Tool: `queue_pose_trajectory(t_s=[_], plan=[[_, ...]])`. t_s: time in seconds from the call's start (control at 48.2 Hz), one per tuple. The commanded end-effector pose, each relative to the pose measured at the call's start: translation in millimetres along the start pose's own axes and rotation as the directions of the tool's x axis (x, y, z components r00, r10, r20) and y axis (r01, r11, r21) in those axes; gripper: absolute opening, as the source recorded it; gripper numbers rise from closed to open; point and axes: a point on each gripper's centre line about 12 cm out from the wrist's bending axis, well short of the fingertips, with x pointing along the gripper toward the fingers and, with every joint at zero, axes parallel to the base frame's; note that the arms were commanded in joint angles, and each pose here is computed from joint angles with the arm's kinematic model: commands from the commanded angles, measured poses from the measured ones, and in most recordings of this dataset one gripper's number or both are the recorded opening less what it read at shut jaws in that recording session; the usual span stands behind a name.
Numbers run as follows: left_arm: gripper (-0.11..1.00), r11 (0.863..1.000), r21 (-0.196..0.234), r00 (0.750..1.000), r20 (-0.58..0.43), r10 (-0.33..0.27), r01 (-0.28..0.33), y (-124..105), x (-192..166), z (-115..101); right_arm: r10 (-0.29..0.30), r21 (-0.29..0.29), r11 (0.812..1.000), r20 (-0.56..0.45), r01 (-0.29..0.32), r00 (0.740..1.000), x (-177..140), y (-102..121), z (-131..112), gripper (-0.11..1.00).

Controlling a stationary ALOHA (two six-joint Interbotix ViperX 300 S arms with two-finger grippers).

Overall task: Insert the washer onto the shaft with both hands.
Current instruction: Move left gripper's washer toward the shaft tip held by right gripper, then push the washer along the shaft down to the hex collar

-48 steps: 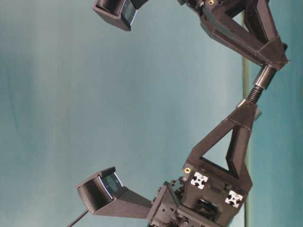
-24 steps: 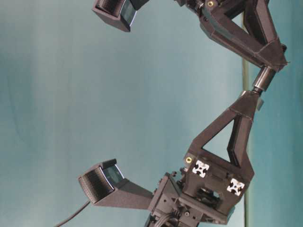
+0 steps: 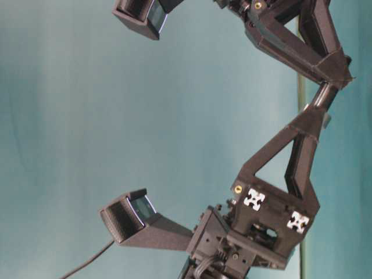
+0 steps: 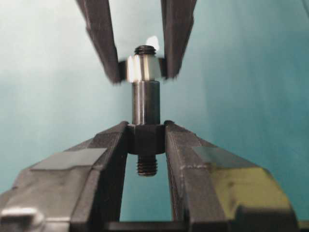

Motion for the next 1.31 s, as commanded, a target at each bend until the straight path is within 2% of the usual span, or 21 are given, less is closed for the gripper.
queue_pose_trajectory(t_s=[0.0,0.477,1.287], plan=[[0.37,1.000,0.005,0.999,0.033,-0.012,0.012,-5.1,3.1,11.4,0.004,-0.007,1.000,0.041,-0.004,0.999,1.7,1.4,13.5,0.00],[0.37,1.000,0.010,1.000,-0.026,-0.012,0.012,-7.2,7.2,3.2,0.004,-0.010,1.000,0.041,-0.003,0.999,6.6,1.2,14.7,0.00],[0.37,1.000,0.019,1.000,-0.029,-0.011,0.011,-7.7,15.3,7.7,0.006,-0.015,1.000,0.047,-0.006,0.999,11.5,2.0,18.8,0.00]])
